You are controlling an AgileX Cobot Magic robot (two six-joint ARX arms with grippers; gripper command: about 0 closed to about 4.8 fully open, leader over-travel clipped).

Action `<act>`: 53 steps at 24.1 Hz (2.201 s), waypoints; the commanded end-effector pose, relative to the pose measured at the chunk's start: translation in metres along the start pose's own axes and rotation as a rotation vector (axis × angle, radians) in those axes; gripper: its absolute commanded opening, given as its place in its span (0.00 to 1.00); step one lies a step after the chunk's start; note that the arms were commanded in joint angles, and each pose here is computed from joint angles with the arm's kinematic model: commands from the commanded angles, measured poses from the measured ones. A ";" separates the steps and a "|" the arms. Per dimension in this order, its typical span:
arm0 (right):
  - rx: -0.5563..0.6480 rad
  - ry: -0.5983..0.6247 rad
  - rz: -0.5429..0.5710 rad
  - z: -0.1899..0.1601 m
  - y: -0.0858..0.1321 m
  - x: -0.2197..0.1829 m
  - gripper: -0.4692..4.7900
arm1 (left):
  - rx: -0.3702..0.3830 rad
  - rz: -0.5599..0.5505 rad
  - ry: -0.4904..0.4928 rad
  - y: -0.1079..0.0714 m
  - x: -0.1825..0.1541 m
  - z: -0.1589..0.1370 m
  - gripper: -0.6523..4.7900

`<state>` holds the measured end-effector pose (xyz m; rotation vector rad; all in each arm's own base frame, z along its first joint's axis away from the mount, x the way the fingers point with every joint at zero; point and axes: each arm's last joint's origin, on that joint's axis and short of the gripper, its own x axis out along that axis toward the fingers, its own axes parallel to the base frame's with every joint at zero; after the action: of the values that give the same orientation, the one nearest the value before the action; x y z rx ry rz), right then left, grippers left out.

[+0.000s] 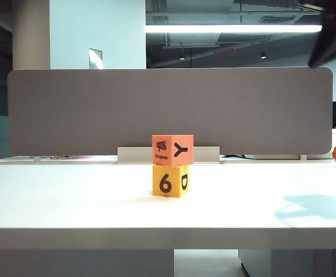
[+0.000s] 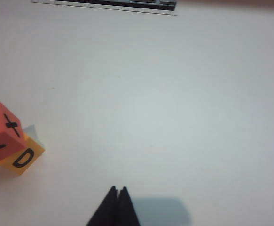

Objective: Stack one letter block on top of another letter block.

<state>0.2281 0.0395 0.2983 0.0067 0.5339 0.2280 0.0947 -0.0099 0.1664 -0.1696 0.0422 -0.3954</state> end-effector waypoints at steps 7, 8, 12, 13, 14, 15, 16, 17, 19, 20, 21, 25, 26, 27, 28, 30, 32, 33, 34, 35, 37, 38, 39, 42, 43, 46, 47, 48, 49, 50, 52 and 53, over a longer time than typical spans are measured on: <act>0.061 -0.121 -0.019 -0.030 -0.002 -0.016 0.08 | 0.046 0.255 -0.046 0.007 -0.001 0.003 0.11; 0.074 -0.128 -0.027 -0.033 -0.002 -0.017 0.08 | 0.080 0.255 -0.042 0.007 -0.001 0.003 0.11; 0.092 -0.169 -0.039 -0.046 -0.004 -0.025 0.08 | 0.149 0.261 -0.034 0.007 -0.001 0.003 0.11; 0.096 -0.181 -0.040 -0.051 -0.004 -0.029 0.08 | 0.160 0.282 -0.035 0.008 -0.001 0.003 0.11; 0.094 -0.199 -0.038 -0.056 -0.003 -0.033 0.08 | 0.165 0.287 -0.036 0.008 -0.001 0.003 0.11; 0.093 -0.231 -0.035 -0.062 -0.003 -0.038 0.08 | 0.167 0.298 -0.044 0.008 -0.001 0.004 0.11; 0.115 -0.261 -0.030 -0.068 -0.003 -0.042 0.08 | 0.170 0.302 -0.058 0.008 -0.001 0.005 0.11; 0.125 -0.291 -0.026 -0.075 -0.002 -0.046 0.08 | 0.175 0.300 -0.078 0.007 -0.001 0.007 0.11; 0.124 -0.316 -0.028 -0.082 -0.002 -0.050 0.08 | 0.182 0.298 -0.104 0.007 -0.002 0.009 0.11; 0.122 -0.334 -0.026 -0.086 -0.002 -0.052 0.08 | 0.187 0.296 -0.122 0.007 -0.002 0.011 0.11; 0.120 -0.359 -0.024 -0.092 -0.002 -0.056 0.08 | 0.194 0.294 -0.149 0.006 -0.002 0.014 0.11; 0.117 -0.389 -0.021 -0.102 -0.002 -0.061 0.08 | 0.200 0.291 -0.172 0.006 -0.002 0.016 0.11; 0.117 -0.392 -0.021 -0.104 -0.002 -0.061 0.08 | 0.200 0.292 -0.170 0.006 -0.002 0.016 0.11; 0.117 -0.395 -0.024 -0.107 -0.002 -0.061 0.08 | 0.199 0.291 -0.168 0.006 -0.002 0.016 0.11; 0.117 -0.395 -0.025 -0.109 -0.002 -0.061 0.08 | 0.198 0.292 -0.165 0.006 -0.002 0.015 0.11; 0.119 -0.396 -0.033 -0.112 -0.002 -0.061 0.08 | 0.198 0.292 -0.165 0.006 -0.002 0.015 0.11; 0.120 -0.397 -0.040 -0.113 -0.002 -0.061 0.08 | 0.198 0.292 -0.165 0.006 -0.002 0.015 0.11; 0.121 -0.396 -0.044 -0.113 -0.003 -0.061 0.08 | 0.198 0.292 -0.165 0.006 -0.002 0.015 0.11; 0.119 -0.394 -0.054 -0.114 -0.003 -0.061 0.08 | 0.198 0.292 -0.165 0.006 -0.002 0.015 0.11; 0.121 -0.393 -0.064 -0.114 -0.003 -0.061 0.08 | 0.198 0.292 -0.165 0.006 -0.002 0.015 0.11; 0.132 -0.383 -0.068 -0.116 -0.003 -0.060 0.08 | 0.198 0.292 -0.164 0.006 -0.002 0.015 0.11; 0.132 -0.377 -0.069 -0.116 -0.003 -0.060 0.08 | 0.198 0.292 -0.164 0.006 -0.002 0.015 0.11; 0.132 -0.371 -0.070 -0.118 -0.004 -0.059 0.08 | 0.198 0.292 -0.164 0.006 -0.002 0.015 0.11; 0.183 -0.379 -0.109 -0.132 -0.005 -0.057 0.08 | 0.198 0.292 -0.164 0.006 -0.002 0.015 0.11; 0.193 -0.384 -0.116 -0.137 -0.006 -0.056 0.08 | 0.198 0.292 -0.164 0.006 -0.002 0.015 0.11; 0.202 -0.409 -0.117 -0.150 -0.006 -0.057 0.08 | 0.197 0.292 -0.164 0.006 -0.002 0.015 0.11; 0.201 -0.423 -0.116 -0.152 -0.006 -0.058 0.08 | 0.197 0.292 -0.164 0.006 -0.002 0.015 0.11; 0.201 -0.436 -0.115 -0.155 -0.006 -0.059 0.08 | 0.198 0.292 -0.164 0.006 -0.002 0.015 0.11; 0.201 -0.451 -0.116 -0.158 -0.006 -0.061 0.08 | 0.198 0.292 -0.164 0.006 -0.002 0.015 0.11; 0.201 -0.456 -0.116 -0.160 -0.006 -0.063 0.08 | 0.198 0.292 -0.164 0.006 -0.002 0.015 0.11; 0.204 -0.461 -0.131 -0.165 -0.006 -0.066 0.08 | 0.197 0.292 -0.164 0.006 -0.002 0.015 0.11; 0.208 -0.456 -0.154 -0.170 -0.007 -0.069 0.08 | 0.197 0.292 -0.164 0.006 -0.002 0.015 0.11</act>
<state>0.0887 0.0102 0.1894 0.2155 0.0779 0.0458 0.0961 -0.0014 0.1792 -0.0066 -0.1229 -0.0939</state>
